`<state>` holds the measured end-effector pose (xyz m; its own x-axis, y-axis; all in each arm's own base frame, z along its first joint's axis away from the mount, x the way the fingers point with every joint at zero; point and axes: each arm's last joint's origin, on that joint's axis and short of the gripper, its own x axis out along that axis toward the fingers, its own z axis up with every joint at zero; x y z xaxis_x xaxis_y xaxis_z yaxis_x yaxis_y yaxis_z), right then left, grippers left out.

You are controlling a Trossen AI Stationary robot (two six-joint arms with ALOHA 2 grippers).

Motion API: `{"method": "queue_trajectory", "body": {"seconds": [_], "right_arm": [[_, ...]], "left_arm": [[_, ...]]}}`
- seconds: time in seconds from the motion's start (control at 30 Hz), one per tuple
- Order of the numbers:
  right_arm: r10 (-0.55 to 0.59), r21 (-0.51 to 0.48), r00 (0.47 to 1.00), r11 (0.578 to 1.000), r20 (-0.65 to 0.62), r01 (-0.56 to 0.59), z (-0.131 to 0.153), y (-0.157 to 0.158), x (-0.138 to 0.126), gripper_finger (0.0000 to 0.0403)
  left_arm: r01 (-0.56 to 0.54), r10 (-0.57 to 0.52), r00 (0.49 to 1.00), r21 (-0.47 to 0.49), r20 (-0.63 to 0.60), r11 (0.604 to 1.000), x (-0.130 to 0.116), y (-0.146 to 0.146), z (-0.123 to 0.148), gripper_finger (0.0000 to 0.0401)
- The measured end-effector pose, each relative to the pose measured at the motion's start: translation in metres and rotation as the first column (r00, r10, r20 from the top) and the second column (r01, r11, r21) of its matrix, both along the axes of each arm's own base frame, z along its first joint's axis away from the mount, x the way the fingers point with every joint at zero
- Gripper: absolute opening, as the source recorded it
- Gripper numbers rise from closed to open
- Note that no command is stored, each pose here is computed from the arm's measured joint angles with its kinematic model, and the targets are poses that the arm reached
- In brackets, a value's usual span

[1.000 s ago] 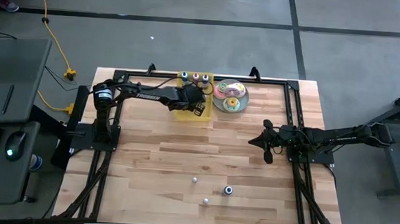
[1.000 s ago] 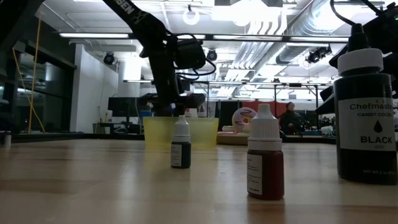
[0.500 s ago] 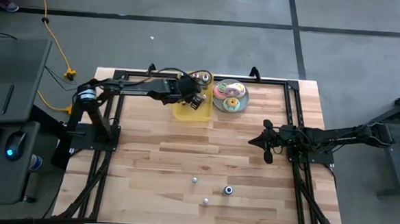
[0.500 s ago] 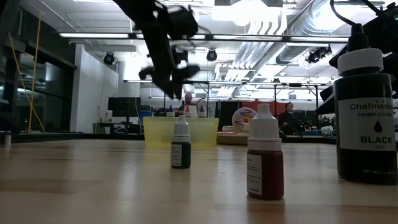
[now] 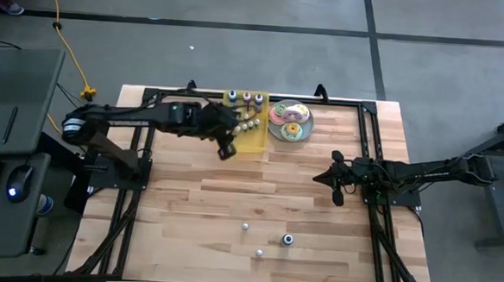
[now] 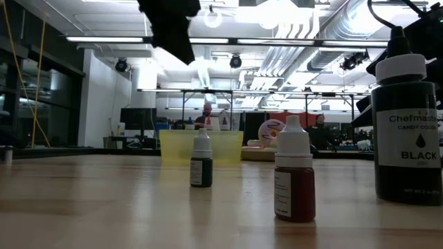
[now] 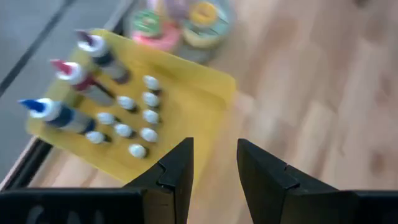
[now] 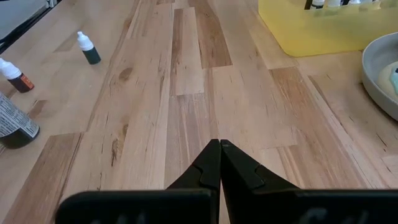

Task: Pick & Place food coloring
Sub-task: Put the small orange food coloring bottle into the bin

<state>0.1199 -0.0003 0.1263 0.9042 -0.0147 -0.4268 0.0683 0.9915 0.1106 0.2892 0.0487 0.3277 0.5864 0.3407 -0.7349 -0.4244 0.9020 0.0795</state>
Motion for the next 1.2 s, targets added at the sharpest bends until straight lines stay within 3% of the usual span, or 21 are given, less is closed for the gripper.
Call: {"method": "queue_trajectory", "body": {"seconds": [0.1, 0.23, 0.5, 0.63, 0.77, 1.13, 1.2], "right_arm": [[0.000, 0.000, 1.000, 1.000, 0.001, 0.000, 0.000, 0.000, 0.000, 0.0000], [0.000, 0.000, 1.000, 1.000, 0.001, 0.000, 0.000, 0.000, 0.000, 0.0000], [0.000, 0.000, 1.000, 1.000, 0.002, 0.000, 0.000, 0.000, 0.000, 0.0000], [0.000, 0.000, 1.000, 1.000, 0.002, 0.000, 0.000, 0.000, 0.000, 0.0000], [0.000, 0.000, 1.000, 1.000, 0.002, 0.000, 0.000, 0.000, 0.000, 0.0000], [0.000, 0.000, 1.000, 1.000, 0.002, 0.000, 0.000, 0.000, 0.000, 0.0000], [0.000, 0.000, 1.000, 1.000, 0.001, 0.000, 0.000, 0.000, 0.000, 0.0000]], "left_arm": [[0.157, -0.157, 0.986, -0.015, -0.052, 0.987, -0.005, -0.015, 0.001, 0.0124], [0.338, -0.341, 0.935, -0.045, -0.095, 0.940, -0.006, -0.035, -0.003, 0.0158], [0.621, -0.624, 0.781, -0.097, -0.013, 0.778, 0.005, -0.075, -0.042, 0.0237], [0.708, -0.705, 0.705, -0.113, 0.070, 0.697, 0.016, -0.094, -0.063, 0.0243], [0.755, -0.750, 0.656, -0.103, 0.088, 0.648, 0.030, -0.110, -0.079, 0.0243], [0.932, -0.926, 0.361, -0.035, 0.106, 0.360, 0.057, -0.150, -0.126, 0.0243], [0.940, -0.936, 0.341, -0.043, 0.090, 0.339, 0.058, -0.155, -0.134, 0.0243]]}}
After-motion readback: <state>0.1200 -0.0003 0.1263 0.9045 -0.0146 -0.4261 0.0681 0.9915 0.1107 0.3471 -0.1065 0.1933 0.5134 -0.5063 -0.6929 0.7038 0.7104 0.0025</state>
